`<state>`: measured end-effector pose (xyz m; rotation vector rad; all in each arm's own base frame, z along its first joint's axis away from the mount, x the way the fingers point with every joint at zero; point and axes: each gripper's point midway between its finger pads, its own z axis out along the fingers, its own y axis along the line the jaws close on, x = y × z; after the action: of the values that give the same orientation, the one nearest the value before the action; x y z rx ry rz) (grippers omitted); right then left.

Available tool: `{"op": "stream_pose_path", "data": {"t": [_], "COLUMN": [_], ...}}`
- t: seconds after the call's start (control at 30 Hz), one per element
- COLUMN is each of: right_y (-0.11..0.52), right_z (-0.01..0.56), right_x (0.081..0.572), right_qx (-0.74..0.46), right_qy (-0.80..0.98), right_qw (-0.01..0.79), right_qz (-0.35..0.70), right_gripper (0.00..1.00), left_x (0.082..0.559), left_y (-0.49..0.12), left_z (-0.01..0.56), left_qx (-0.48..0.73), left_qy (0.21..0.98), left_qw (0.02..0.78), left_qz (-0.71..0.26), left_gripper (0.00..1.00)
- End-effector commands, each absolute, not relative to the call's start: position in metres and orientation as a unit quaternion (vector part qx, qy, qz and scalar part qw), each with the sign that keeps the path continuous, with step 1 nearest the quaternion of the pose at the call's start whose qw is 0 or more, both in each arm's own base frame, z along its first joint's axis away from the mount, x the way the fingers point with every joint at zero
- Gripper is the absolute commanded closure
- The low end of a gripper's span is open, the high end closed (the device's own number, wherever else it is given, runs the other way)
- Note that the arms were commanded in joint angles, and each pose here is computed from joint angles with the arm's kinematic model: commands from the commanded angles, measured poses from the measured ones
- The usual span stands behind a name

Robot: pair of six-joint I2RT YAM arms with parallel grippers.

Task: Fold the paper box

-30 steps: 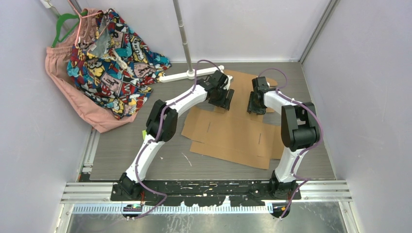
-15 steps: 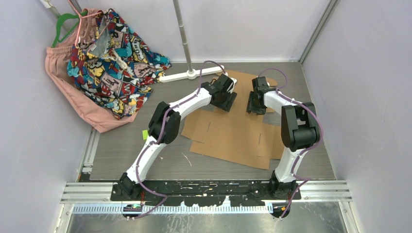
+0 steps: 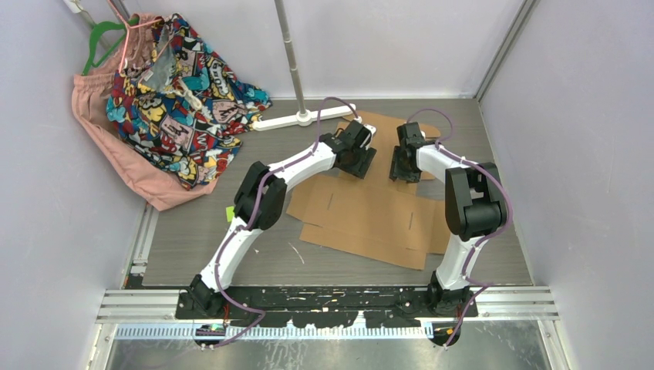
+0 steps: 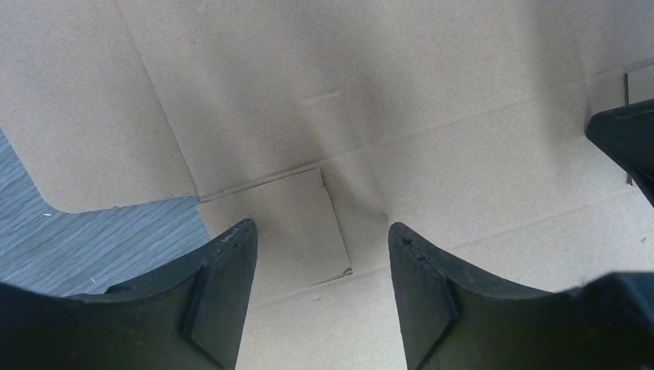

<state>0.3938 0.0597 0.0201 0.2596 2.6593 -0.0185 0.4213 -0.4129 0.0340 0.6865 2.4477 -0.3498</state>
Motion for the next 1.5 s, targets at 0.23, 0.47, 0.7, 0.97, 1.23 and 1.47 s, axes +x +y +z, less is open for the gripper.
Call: {"op": "stream_pose_path", "data": {"t": [0.23, 0.47, 0.7, 0.97, 1.23, 1.47], "right_y": [0.089, 0.091, 0.092, 0.090, 0.077, 0.066], "right_z": [0.005, 0.002, 0.003, -0.004, -0.010, 0.005], "right_x": [0.360, 0.363, 0.370, 0.380, 0.400, 0.432], "right_qx": [0.073, 0.070, 0.081, 0.102, 0.127, 0.137], "right_qy": [0.983, 0.984, 0.983, 0.982, 0.979, 0.972], "right_qw": [0.164, 0.161, 0.158, 0.153, 0.155, 0.188], "right_qz": [0.034, 0.036, 0.038, 0.040, 0.038, 0.034], "right_gripper": [0.50, 0.49, 0.48, 0.47, 0.46, 0.46], "left_x": [0.393, 0.397, 0.403, 0.422, 0.444, 0.468], "left_y": [-0.397, -0.402, -0.424, -0.437, -0.433, -0.432], "left_z": [0.003, 0.005, 0.008, 0.007, 0.011, 0.044], "left_qx": [0.255, 0.257, 0.272, 0.271, 0.244, 0.219], "left_qy": [0.935, 0.933, 0.924, 0.917, 0.915, 0.899], "left_qw": [0.218, 0.221, 0.220, 0.227, 0.236, 0.261], "left_qz": [-0.113, -0.120, -0.154, -0.183, -0.219, -0.275], "left_gripper": [0.36, 0.35, 0.35, 0.34, 0.33, 0.33]}}
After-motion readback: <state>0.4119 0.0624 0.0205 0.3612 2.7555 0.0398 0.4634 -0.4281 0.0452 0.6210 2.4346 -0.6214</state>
